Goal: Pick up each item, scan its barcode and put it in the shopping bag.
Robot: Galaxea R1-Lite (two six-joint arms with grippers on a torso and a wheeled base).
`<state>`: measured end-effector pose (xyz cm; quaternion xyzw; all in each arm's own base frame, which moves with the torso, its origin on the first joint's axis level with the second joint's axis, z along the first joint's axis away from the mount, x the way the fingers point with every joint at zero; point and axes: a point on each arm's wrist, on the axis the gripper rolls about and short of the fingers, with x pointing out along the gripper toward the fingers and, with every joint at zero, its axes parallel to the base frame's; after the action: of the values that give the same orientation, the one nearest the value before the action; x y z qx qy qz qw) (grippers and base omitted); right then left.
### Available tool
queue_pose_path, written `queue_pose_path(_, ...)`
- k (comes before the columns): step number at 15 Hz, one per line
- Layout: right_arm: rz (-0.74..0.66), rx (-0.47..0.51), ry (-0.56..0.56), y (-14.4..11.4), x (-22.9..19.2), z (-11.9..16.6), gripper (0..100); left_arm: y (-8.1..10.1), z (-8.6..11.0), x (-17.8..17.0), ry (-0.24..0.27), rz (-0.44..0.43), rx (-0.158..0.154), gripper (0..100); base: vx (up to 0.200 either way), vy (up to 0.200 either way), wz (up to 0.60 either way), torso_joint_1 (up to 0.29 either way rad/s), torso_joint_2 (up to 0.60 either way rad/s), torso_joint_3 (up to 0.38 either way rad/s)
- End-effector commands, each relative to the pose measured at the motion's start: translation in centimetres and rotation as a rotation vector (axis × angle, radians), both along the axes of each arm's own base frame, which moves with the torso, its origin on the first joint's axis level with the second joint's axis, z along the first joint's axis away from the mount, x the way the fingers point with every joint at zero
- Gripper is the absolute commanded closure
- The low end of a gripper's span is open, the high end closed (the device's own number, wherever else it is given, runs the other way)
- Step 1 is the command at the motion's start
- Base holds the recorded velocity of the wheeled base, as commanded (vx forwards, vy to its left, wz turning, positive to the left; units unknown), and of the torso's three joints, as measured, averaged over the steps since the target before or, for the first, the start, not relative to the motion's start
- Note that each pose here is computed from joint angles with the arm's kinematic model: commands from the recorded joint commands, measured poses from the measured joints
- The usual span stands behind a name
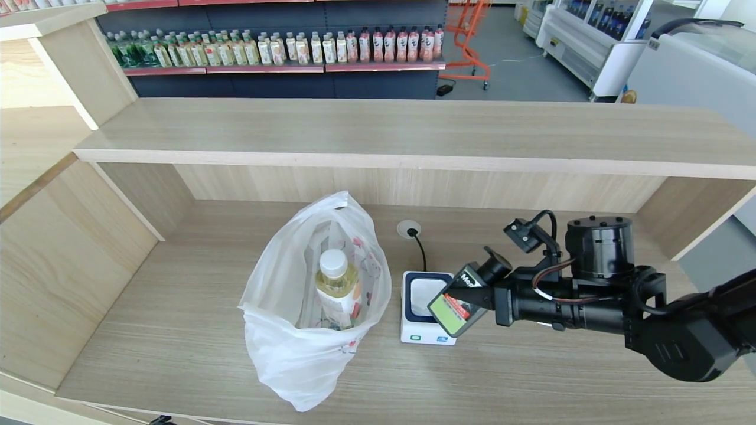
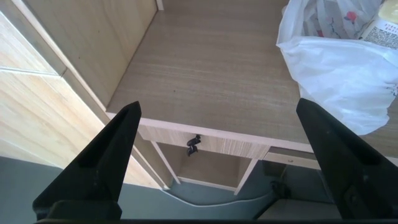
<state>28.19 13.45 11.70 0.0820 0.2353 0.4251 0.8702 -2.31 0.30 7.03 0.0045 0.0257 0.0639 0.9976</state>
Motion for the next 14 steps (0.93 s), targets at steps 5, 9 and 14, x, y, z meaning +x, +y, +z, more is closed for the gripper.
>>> queue_pose_path(5, 0.014, -0.006, 0.001, 1.6, 2.4, -1.4, 100, 0.0, 0.0, 0.0, 0.001, 0.001, 0.0, 0, 0.0, 0.0, 0.0, 0.0, 0.0, 0.0)
queue_pose_path(9, 0.027, -0.026, -0.038, 2.0, 3.4, -1.6, 100, 0.0, 0.0, 0.0, 0.001, 0.001, 0.0, 0, 0.0, 0.0, 0.0, 0.0, 0.0, 0.0)
queue_pose_path(14, 0.044, -0.058, -0.073, 2.0, 3.5, -2.0, 100, 0.0, 0.0, 0.0, 0.0, 0.001, 0.0, 0, 0.0, 0.0, 0.0, 0.0, 0.0, 0.0)
